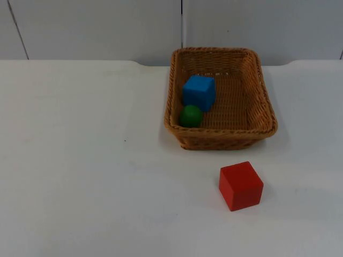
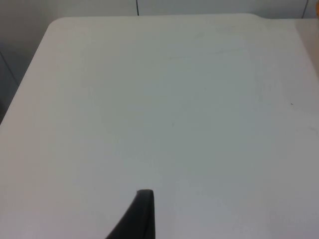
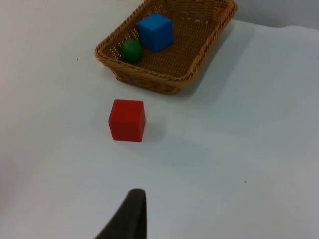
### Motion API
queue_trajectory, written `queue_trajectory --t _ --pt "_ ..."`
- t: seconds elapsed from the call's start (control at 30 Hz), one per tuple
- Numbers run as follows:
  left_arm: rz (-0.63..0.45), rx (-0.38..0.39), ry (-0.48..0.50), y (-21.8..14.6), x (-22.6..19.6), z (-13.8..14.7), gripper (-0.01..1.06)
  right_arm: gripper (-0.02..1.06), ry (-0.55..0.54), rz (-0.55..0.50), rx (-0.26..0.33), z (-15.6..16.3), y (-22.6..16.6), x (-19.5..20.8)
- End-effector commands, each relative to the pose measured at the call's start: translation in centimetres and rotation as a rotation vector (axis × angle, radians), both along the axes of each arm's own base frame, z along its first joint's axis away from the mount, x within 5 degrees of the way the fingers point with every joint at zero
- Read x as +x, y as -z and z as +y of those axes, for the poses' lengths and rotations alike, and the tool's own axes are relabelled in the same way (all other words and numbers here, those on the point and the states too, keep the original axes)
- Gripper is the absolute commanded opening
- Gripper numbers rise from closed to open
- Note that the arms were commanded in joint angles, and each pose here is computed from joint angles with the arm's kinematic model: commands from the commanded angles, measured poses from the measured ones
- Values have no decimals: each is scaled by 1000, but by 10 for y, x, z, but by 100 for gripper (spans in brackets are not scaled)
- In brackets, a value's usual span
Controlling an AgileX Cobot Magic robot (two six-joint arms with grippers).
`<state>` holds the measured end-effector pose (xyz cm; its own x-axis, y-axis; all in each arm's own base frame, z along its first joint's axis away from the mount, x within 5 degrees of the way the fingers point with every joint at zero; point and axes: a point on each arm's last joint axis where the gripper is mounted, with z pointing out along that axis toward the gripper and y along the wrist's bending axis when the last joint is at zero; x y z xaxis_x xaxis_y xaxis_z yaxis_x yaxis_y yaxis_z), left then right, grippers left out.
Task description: Place all geometric objects except the red cube into the basket.
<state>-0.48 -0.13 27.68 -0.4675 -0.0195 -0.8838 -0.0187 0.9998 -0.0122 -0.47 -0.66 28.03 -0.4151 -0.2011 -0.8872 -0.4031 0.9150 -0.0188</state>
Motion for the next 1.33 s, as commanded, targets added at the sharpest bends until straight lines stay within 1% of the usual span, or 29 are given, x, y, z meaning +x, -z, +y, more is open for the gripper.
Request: queue_trajectory --t 0.0,0.1,0.23,0.33,0.37,0.53,0.57,0.7,0.87,1.17,1.3 --pt "4 0 -2 2 0 0 105 105 -4 -6 4 0 0 -1" --pt "4 0 -2 2 0 0 105 105 -2 -6 4 0 0 -1" --pt "4 0 -2 2 0 0 105 105 32 -7 2 0 0 -1" --pt "4 0 -2 2 0 0 105 105 107 -7 2 1 0 -1" --pt "4 0 -2 2 0 0 105 105 107 -7 2 1 0 -1" --pt "4 0 -2 2 0 0 105 105 220 -7 2 1 0 -2" --pt "4 0 -2 2 0 0 105 105 220 -7 2 1 0 -2" --pt "4 4 -4 2 0 0 105 105 305 -7 1 2 0 -2" --pt "4 4 -4 2 0 0 105 105 349 -7 1 2 0 -2" --pt "4 4 -4 2 0 0 105 105 359 -9 -6 2 0 -2" --pt "4 4 -4 2 0 0 105 105 384 -8 -5 2 0 -3"
